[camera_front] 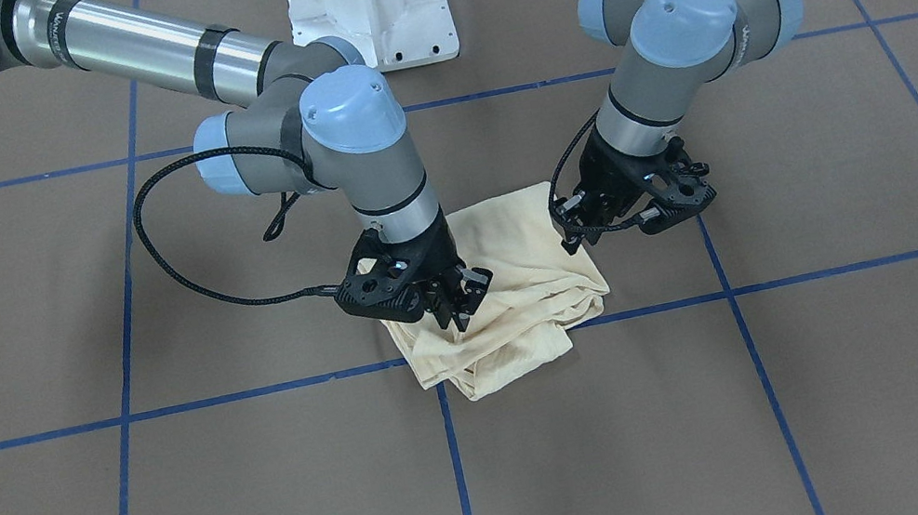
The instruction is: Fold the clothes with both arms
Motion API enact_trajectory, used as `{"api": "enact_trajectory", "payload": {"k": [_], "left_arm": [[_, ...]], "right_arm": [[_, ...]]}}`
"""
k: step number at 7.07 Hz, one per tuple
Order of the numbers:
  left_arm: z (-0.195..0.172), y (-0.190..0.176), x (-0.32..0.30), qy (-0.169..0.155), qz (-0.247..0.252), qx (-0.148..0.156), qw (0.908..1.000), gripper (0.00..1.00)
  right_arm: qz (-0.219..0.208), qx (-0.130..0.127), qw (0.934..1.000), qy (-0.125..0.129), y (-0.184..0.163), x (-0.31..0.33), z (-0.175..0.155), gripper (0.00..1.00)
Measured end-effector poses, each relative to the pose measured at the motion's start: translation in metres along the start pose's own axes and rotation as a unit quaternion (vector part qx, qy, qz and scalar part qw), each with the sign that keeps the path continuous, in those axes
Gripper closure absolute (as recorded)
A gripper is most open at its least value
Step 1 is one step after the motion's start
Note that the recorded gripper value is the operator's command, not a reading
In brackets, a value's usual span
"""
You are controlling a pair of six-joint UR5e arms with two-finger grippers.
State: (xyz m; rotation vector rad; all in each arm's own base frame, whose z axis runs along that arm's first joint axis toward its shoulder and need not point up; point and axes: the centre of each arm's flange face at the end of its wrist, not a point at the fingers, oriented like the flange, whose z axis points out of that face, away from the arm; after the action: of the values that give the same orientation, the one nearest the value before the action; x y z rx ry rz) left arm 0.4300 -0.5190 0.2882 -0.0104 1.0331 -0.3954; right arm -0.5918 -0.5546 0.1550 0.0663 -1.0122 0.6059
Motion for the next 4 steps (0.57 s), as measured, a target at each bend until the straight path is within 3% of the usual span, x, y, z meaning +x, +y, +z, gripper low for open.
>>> {"api": "enact_trajectory", "payload": {"k": [2, 4], "left_arm": [[-0.011, -0.015, -0.005, 0.002, -0.006, 0.005, 1.0000, 0.00], [-0.029, -0.027, -0.016, 0.006, -0.007, 0.007, 0.9999, 0.00]], "right_arm": [[0.006, -0.003, 1.0000, -0.002, -0.015, -0.001, -0.007, 0.00], [-0.021, -0.024, 0.9995, -0.004, -0.010, -0.005, -0.016, 0.00]]}}
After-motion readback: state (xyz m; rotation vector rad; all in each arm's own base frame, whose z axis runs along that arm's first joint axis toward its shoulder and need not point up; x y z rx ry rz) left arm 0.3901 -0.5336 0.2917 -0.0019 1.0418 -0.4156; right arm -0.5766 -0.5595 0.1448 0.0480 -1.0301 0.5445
